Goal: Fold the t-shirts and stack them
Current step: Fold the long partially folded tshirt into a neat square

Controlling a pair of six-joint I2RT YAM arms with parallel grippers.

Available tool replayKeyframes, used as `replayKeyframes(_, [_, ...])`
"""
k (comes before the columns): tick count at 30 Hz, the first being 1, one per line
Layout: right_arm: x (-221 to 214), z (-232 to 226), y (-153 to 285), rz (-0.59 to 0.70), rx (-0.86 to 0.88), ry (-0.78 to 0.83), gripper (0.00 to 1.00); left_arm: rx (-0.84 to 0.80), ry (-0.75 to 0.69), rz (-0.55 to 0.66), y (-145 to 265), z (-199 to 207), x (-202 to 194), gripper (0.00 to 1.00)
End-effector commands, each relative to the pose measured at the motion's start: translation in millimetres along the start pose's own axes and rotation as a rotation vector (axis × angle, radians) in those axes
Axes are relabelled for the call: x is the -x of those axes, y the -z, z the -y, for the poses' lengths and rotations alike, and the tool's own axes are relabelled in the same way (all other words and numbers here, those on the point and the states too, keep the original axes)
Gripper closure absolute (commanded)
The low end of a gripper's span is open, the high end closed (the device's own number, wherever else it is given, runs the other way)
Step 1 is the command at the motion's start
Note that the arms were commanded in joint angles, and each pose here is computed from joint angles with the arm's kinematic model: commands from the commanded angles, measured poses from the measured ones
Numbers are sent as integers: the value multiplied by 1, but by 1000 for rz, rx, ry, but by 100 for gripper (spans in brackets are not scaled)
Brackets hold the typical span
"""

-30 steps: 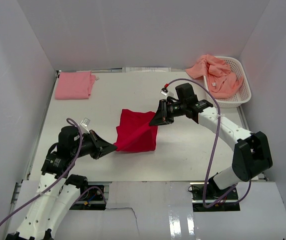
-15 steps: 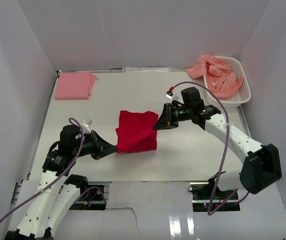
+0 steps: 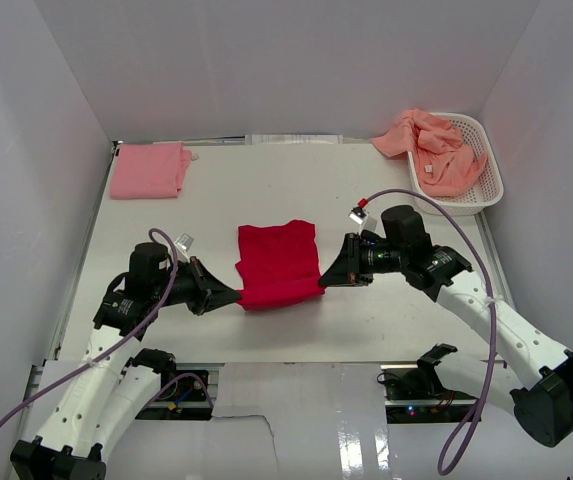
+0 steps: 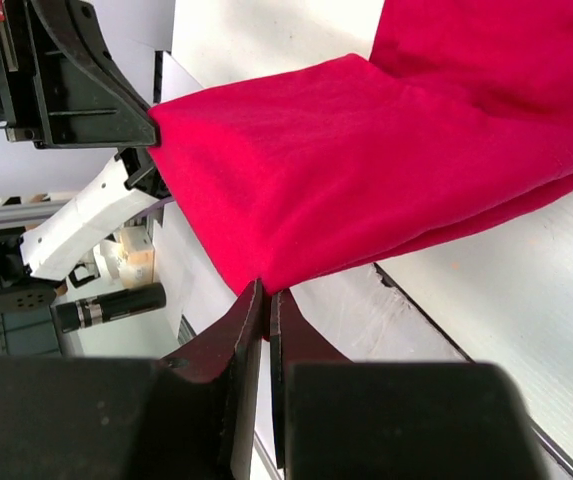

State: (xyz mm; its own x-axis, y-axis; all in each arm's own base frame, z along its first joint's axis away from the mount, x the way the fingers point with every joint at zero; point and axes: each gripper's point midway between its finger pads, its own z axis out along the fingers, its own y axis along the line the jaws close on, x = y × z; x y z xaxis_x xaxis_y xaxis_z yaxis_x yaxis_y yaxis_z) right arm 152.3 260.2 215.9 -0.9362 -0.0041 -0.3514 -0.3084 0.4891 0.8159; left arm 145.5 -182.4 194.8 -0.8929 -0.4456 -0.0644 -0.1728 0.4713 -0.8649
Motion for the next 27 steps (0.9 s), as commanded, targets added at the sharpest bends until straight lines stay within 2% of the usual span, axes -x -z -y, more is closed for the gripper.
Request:
replayKeyframes(1, [2,-3,2,22,0,-7,92,-36,-41,-9,1,7,-1,100])
replayKeyframes(15, [-33,8,-5,-22,33,-48,92,-38,-34,8,8,13,-2,100])
replayKeyframes(27, [-42,1,7,-5,61,-46,92,-33,-27,26,15,22,0,100])
